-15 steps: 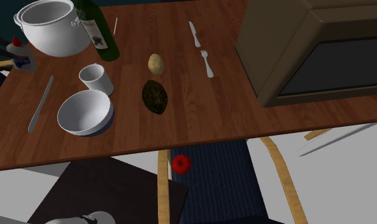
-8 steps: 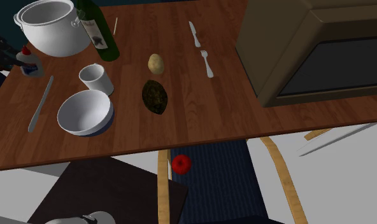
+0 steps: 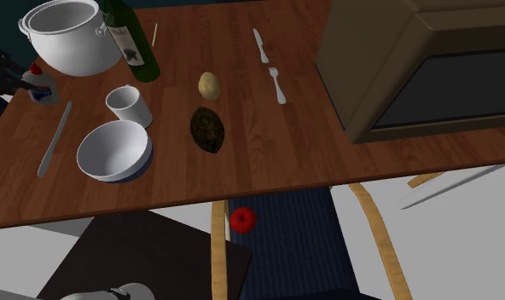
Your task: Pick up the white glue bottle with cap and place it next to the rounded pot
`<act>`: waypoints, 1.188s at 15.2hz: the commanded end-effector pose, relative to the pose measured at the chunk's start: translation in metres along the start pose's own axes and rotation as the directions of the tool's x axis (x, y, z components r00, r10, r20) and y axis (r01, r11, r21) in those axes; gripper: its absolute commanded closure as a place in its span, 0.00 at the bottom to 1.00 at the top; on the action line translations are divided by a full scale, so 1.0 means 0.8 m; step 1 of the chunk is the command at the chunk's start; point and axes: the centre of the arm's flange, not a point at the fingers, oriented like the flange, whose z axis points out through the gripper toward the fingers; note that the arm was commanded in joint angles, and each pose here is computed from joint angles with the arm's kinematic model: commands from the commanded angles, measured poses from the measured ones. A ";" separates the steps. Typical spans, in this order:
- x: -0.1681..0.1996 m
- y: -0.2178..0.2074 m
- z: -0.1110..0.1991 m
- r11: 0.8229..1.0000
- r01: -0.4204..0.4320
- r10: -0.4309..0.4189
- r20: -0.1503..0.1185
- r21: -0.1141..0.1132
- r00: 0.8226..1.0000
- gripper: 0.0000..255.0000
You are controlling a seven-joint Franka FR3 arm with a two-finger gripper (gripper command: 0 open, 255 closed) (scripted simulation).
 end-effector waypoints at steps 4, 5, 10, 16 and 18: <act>0.000 0.001 0.001 1.000 0.000 0.000 0.001 -0.002 1.000 0.00; 0.000 0.001 0.001 1.000 0.000 0.000 0.001 -0.002 1.000 0.00; 0.000 0.001 -0.061 1.000 0.000 0.000 0.001 -0.002 1.000 0.00; 0.000 0.001 -0.061 1.000 0.000 0.000 0.001 -0.002 1.000 0.00; 0.000 0.001 -0.061 1.000 0.000 0.000 0.001 -0.002 1.000 0.00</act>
